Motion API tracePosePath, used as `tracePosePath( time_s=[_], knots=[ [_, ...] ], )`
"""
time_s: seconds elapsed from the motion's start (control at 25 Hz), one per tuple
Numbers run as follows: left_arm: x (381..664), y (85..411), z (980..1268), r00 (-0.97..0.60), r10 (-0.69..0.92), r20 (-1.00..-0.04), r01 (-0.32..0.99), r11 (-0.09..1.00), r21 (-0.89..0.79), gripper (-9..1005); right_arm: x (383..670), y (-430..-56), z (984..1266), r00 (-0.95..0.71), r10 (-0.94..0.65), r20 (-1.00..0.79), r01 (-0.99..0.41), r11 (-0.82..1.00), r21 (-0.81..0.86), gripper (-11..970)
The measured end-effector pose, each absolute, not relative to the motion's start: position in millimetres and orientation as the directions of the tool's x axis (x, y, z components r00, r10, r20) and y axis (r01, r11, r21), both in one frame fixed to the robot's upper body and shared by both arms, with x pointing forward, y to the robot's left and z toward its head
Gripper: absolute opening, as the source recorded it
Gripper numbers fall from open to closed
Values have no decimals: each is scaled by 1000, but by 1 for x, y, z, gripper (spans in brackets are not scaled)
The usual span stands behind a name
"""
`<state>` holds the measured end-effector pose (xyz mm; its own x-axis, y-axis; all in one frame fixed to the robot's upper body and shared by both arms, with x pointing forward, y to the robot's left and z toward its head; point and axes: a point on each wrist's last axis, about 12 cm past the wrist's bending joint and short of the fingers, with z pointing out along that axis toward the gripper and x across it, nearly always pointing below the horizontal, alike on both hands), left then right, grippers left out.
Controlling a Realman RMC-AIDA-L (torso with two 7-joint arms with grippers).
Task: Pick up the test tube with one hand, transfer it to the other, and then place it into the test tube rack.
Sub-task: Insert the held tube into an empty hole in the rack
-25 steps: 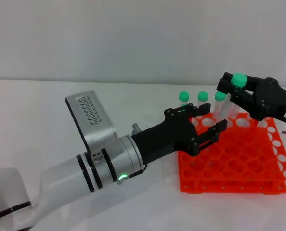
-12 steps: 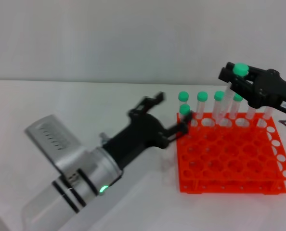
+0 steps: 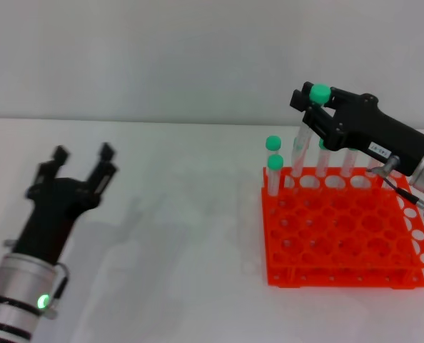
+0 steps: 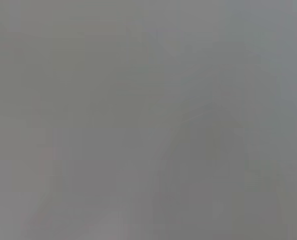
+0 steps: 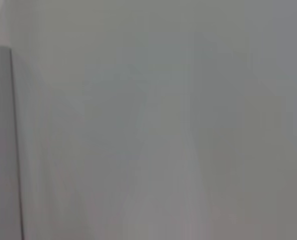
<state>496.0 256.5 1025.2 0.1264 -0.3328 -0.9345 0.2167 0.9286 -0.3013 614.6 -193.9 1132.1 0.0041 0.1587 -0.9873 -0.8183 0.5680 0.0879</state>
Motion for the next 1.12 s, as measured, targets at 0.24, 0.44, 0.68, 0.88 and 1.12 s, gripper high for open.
tracePosePath(
  time_s=[0.24, 0.44, 0.68, 0.88, 1.12],
  knots=[
    [492, 288, 1018, 133, -309, -942, 62, 951, -303, 880, 619, -195, 1123, -24, 117, -993, -784, 614, 91, 270],
    [492, 297, 1014, 113, -299, -948, 17, 954, -299, 880, 621, -193, 1117, -52, 90, -995, -765, 636, 98, 276],
    [497, 295, 1014, 94, -299, -950, 21, 954, -299, 880, 623, -187, 1112, -84, 69, -994, -750, 653, 109, 283],
    [497, 295, 1014, 93, -300, -949, 20, 954, -300, 880, 621, -178, 1109, -69, 78, -995, -742, 662, 104, 289],
    [495, 297, 1013, 90, -301, -950, 13, 954, -301, 880, 618, -173, 1103, -64, 74, -995, -728, 679, 98, 296]
  ],
)
